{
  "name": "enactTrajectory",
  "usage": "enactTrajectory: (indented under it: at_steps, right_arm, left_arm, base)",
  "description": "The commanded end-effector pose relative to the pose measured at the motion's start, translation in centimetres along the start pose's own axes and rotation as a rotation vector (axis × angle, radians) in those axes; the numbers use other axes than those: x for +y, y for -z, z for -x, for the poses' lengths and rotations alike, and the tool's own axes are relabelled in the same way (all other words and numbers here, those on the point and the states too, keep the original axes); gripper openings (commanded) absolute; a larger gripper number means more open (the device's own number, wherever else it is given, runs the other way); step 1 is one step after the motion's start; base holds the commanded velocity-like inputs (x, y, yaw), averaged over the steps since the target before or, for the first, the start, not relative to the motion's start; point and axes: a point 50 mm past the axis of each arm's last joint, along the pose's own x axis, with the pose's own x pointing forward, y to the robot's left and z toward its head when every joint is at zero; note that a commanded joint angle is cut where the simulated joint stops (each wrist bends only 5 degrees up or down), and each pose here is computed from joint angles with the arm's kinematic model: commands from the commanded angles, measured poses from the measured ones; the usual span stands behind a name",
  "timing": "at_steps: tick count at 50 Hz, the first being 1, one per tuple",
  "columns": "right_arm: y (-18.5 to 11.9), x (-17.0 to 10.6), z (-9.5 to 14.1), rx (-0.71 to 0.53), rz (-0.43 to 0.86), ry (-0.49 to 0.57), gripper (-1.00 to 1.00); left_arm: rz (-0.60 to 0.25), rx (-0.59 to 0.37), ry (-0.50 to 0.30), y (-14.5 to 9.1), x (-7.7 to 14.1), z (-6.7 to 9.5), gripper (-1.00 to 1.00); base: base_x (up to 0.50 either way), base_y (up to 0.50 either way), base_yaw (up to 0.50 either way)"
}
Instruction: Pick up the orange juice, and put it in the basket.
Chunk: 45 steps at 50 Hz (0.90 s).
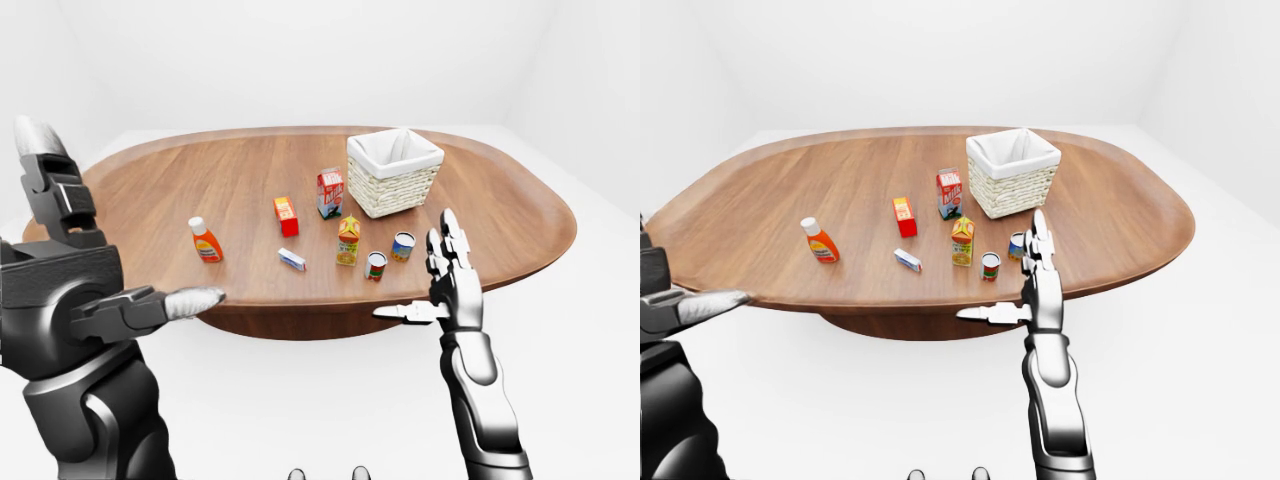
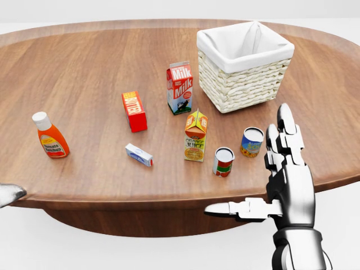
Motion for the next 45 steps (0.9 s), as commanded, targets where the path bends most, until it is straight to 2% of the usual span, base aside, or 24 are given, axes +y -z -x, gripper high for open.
enactTrajectory:
  at_steps: [1, 3, 4, 5, 6, 13, 17, 28, 34, 45]
  right_arm:
    - [-1.7, 0.7, 0.6, -0.027, 0.029, -0.031, 1.0]
    - [-1.8, 0.9, 0.6, -0.042, 0.059, -0.038, 1.0]
    - [-2.2, 1.0, 0.8, -0.06, 0.069, -0.044, 1.0]
    - [-2.8, 1.0, 0.8, -0.106, 0.076, -0.032, 1.0]
    - [-3.4, 1.0, 0.9, -0.116, 0.046, -0.015, 1.0]
    - [-5.5, 1.1, 1.3, -0.216, 0.045, -0.015, 1.0]
    - [-6.6, 1.5, 1.9, -0.272, 0.111, -0.025, 1.0]
    - [-7.3, 0.7, 3.1, -0.265, 0.109, 0.009, 1.0]
    - [-7.3, 1.2, 3.9, -0.261, 0.122, -0.024, 1.0]
    - [-7.1, 1.4, 3.8, -0.254, 0.15, -0.041, 1.0]
  left_arm:
    - [0.175, -0.147, -0.153, -4.6, 1.6, 0.2, 1.0]
    - [0.159, -0.141, -0.163, -4.5, 1.7, 0.1, 1.0]
    - [0.146, -0.133, -0.105, -4.6, 1.4, 0.1, 1.0]
    - [0.134, -0.132, -0.106, -4.5, 1.3, 0.2, 1.0]
    - [0.124, -0.129, -0.097, -4.4, 1.2, 0.3, 1.0]
    - [0.069, -0.137, -0.065, -4.2, 1.0, 0.3, 1.0]
    - [0.052, -0.159, -0.038, -4.4, 0.7, 0.2, 1.0]
    - [0.043, -0.153, -0.028, -4.3, 0.7, 0.4, 1.0]
    - [0.035, -0.149, -0.024, -4.2, 0.6, 0.5, 1.0]
    - [0.027, -0.151, -0.024, -4.2, 0.6, 0.5, 1.0]
  base:
    - [0.0, 0.0, 0.0]
    - [0.0, 0.0, 0.0]
    - [0.0, 0.0, 0.0]
    - [0.0, 0.0, 0.0]
    - [0.0, 0.0, 0.0]
    - [0.0, 0.0, 0.0]
    - [0.0, 0.0, 0.0]
    - [0.0, 0.0, 0.0]
    - [0.0, 0.0, 0.0]
    - [0.0, 0.0, 0.0]
